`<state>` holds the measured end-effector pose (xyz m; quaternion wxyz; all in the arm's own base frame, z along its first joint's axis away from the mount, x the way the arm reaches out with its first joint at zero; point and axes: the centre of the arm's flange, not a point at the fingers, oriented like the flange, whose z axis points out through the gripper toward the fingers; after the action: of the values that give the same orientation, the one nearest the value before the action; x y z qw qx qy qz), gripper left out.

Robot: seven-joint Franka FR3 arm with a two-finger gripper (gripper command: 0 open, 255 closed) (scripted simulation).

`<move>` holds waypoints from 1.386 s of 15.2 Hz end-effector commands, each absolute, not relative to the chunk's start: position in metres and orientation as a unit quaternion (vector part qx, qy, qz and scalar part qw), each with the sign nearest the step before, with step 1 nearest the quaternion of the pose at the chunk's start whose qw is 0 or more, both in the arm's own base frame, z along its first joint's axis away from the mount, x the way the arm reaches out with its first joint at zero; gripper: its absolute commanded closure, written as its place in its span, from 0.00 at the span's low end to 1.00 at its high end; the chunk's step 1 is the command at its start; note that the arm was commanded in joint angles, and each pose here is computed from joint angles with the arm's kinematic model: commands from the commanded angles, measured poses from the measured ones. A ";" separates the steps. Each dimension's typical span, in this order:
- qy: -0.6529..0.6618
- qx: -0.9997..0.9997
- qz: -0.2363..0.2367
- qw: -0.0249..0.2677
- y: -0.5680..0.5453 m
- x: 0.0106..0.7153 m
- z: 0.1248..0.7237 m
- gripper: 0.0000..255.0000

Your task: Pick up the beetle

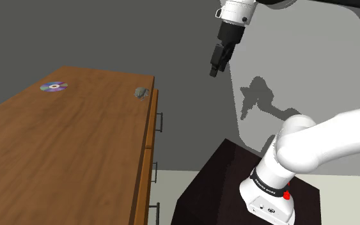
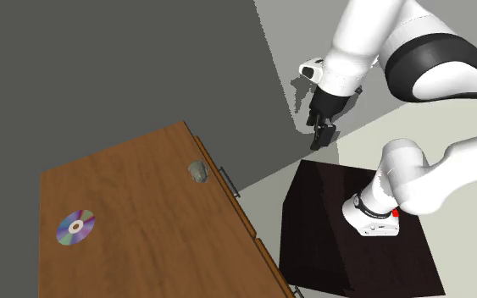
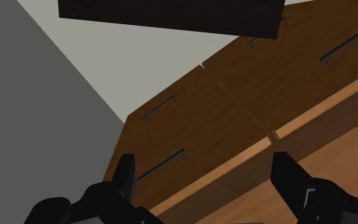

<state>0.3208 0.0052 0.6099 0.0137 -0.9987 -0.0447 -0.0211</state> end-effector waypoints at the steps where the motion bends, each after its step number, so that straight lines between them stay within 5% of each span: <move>1: -0.045 -0.999 -0.021 0.014 0.005 0.321 0.610 0.00; 21: 0.253 -0.965 0.026 -0.068 0.099 0.567 0.504 0.00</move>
<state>0.5562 0.0992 0.5081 -0.0637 -0.9694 0.2359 0.0237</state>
